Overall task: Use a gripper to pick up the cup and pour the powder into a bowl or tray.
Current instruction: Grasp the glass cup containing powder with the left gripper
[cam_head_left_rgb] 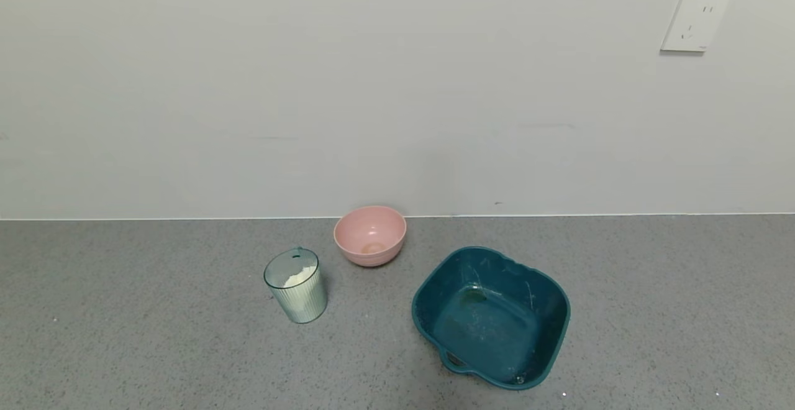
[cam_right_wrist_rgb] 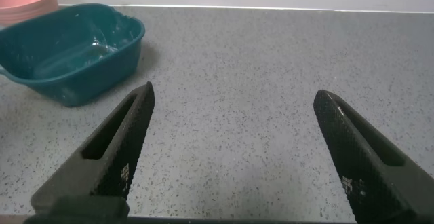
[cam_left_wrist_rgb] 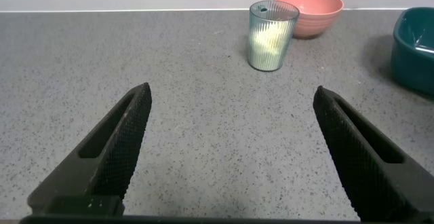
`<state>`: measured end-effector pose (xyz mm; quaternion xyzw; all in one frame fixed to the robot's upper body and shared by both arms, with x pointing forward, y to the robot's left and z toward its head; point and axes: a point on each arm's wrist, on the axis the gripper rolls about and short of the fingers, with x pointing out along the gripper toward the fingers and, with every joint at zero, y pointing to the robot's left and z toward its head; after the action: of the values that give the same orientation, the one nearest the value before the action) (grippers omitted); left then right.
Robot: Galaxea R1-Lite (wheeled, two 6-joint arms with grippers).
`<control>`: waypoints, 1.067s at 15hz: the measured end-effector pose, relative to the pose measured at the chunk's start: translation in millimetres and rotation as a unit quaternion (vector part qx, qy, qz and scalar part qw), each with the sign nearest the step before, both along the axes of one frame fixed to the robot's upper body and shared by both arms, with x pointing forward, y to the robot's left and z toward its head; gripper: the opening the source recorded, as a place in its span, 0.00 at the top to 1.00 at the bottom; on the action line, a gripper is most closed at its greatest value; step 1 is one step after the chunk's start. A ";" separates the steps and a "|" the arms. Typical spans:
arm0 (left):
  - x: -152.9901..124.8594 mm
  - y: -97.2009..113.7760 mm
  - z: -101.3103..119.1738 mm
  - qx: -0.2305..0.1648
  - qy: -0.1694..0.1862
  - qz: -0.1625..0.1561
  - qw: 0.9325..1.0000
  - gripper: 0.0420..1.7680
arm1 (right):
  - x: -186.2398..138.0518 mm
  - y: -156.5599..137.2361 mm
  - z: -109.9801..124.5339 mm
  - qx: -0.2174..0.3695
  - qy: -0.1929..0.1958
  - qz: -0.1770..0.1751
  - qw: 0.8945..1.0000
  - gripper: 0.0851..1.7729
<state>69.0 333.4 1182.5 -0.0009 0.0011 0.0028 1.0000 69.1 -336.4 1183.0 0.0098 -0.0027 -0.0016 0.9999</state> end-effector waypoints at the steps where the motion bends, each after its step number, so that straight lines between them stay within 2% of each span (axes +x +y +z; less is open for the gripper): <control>1: 0.0 0.0 0.0 0.001 0.000 0.000 1.000 0.03 | 0.0 0.0 0.0 0.000 0.000 0.000 1.000 0.04; 6: 0.0 0.0 0.0 -0.002 0.000 0.000 1.000 0.03 | 0.0 0.0 0.0 0.000 0.000 0.000 1.000 0.04; 11: 0.0 0.0 0.1 0.012 0.000 0.000 1.000 0.03 | 0.0 0.0 0.0 0.000 0.000 0.000 1.000 0.04; 13: -0.4 -0.3 0.5 0.019 0.002 -0.006 1.000 0.03 | 0.0 0.0 0.0 0.000 0.000 0.000 1.000 0.04; 16: -3.8 -1.1 12.7 0.018 -0.017 -0.025 0.999 0.03 | 0.0 0.0 0.0 0.000 0.000 0.000 1.000 0.04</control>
<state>65.2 332.3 1195.2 0.0174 -0.0161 -0.0219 0.9995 69.1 -336.4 1183.0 0.0100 -0.0027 -0.0016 0.9999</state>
